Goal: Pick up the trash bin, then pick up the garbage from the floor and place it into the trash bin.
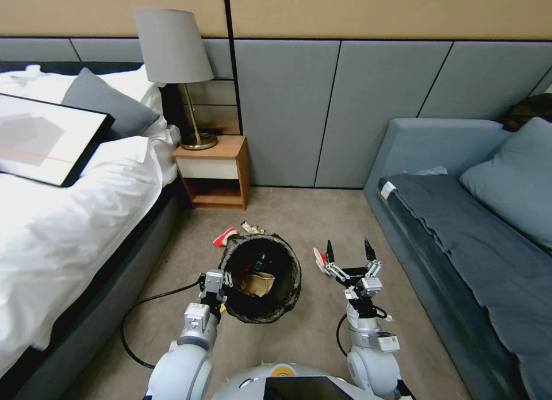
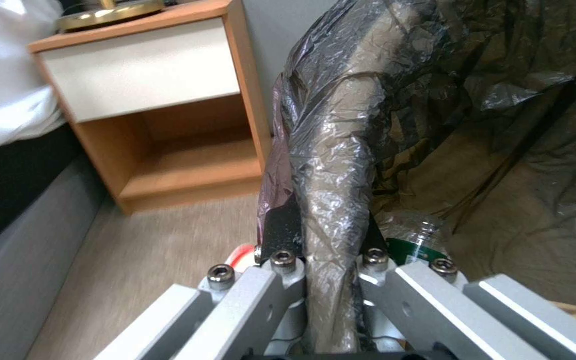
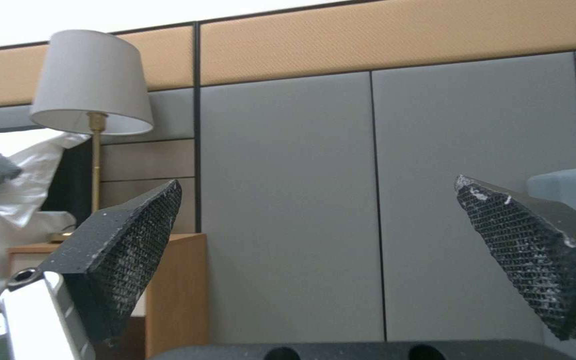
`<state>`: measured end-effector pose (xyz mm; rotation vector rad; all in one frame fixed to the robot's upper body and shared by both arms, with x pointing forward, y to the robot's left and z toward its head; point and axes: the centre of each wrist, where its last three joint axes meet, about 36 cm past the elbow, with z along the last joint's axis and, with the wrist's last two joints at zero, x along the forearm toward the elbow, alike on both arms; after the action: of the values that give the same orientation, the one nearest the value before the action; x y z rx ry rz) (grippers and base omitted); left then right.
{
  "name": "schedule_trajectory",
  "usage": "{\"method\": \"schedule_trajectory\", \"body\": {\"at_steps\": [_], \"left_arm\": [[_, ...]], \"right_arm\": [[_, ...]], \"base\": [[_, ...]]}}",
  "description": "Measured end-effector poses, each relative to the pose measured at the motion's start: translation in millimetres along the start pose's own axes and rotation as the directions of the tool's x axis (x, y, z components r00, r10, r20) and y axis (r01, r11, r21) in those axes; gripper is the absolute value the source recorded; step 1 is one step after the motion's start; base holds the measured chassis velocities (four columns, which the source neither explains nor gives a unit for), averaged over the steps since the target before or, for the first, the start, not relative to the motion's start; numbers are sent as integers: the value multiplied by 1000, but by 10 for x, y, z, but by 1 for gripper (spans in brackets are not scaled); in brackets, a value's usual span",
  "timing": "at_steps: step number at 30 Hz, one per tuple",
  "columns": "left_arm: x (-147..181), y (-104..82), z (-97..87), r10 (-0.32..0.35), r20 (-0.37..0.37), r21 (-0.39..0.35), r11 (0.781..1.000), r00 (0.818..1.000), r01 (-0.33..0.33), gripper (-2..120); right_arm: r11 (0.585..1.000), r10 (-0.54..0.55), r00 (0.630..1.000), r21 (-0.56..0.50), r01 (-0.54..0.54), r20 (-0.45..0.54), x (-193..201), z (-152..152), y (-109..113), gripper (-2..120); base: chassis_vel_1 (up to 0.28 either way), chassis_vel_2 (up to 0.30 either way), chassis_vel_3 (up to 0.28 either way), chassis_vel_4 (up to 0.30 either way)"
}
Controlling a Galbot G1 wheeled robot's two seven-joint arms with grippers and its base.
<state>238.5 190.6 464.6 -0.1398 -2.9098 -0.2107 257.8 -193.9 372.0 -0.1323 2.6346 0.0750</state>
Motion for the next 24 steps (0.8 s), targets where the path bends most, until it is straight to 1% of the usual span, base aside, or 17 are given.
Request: {"method": "schedule_trajectory", "body": {"at_steps": [4, 8, 14, 19, 24], "left_arm": [[-4, -1, 5, 0, -1, 0, 1000, 1000, 0, 0], [-4, -5, 9, 0, -2, 1, 1000, 1000, 0, 0], [7, -5, 17, 1, -7, -1, 1000, 1000, -1, 0], [9, -12, 13, 3, -5, -5, 1000, 1000, -3, 0], [9, -23, 5, 11, -1, -8, 1000, 1000, -11, 0]], "right_arm": [[1000, -15, 1000, 0, 15, 14, -14, 24, -4, 100], [1000, -24, 999, 3, 24, 27, -30, 55, -8, 100], [999, -33, 998, 23, 32, 48, -88, 69, -40, 100], [999, -42, 998, 35, 40, 41, -97, 69, -45, 100], [998, -28, 1000, 56, 29, -14, -138, 59, -60, 100]], "base": [[-269, 263, 251, -262], [-158, 134, 157, -135], [28, -21, -22, 20], [35, -25, -31, 21], [0, 0, 0, 0]]}}
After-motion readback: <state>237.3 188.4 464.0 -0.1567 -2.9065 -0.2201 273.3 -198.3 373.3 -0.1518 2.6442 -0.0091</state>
